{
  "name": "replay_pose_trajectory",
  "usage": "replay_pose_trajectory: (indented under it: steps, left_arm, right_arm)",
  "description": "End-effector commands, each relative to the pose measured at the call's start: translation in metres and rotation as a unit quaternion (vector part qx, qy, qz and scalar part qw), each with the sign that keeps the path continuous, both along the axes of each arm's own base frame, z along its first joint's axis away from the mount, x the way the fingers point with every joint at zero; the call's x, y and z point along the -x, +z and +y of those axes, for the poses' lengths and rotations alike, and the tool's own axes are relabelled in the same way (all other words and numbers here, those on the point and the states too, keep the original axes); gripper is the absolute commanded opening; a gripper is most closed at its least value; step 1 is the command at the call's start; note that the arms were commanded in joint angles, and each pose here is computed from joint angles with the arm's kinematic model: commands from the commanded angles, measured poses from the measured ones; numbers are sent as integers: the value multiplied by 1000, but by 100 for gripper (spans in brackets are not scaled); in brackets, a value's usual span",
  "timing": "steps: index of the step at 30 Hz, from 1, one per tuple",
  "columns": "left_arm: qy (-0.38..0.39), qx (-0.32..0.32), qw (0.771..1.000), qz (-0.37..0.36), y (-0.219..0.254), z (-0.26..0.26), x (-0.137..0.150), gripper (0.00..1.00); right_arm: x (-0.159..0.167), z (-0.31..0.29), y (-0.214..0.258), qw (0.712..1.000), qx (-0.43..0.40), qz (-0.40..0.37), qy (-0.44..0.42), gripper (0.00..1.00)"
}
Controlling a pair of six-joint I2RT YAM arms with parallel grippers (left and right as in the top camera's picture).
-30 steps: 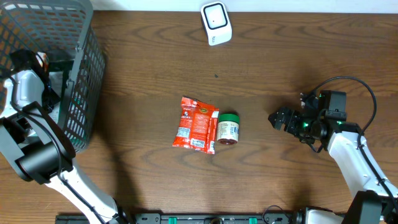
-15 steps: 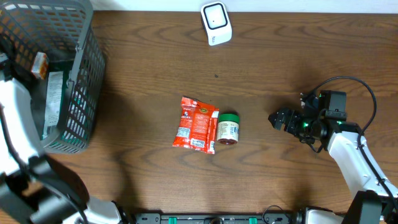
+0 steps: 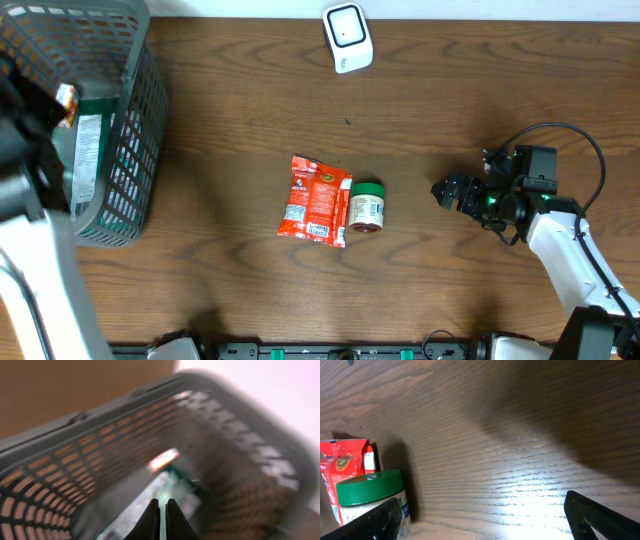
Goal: Scan the item barcode
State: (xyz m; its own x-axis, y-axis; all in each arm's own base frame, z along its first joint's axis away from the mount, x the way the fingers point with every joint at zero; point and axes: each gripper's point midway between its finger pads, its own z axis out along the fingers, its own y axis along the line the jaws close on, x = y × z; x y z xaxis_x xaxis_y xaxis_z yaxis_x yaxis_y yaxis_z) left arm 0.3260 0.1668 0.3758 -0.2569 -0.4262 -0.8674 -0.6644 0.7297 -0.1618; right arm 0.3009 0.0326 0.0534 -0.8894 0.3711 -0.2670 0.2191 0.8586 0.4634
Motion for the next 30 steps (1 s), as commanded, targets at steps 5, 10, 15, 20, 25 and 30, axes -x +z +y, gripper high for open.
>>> replay_pose_trajectory:
  steps: [5,10,15,20,25,30]
  left_arm:
    - [-114,-26,990,-85,61,-94,42,7]
    - [-68,-54,993,-73,62,-84,55,11]
    - [-47,-54,997,-35,44,-72,38,45]
    - [-42,-49,998,25,15,-51,7,64]
    - [-76,40,994,74,-22,-29,-25,70]
    - [-97,131,979,125,-70,1,-43,78]
  right_arm:
    - [-5,-2,8,1000,-3,-11,-8,99]
    - [-5,-2,8,1000,-3,-11,-8,99]
    - [-5,-2,8,1000,-3,-11,-8,99]
    - [-5,-2,8,1000,-3,-11,-8,99]
    - [-5,-2,8,1000,-3,-11,-8,99]
    - [-5,-2,8,1000,-3,-11,-8,99]
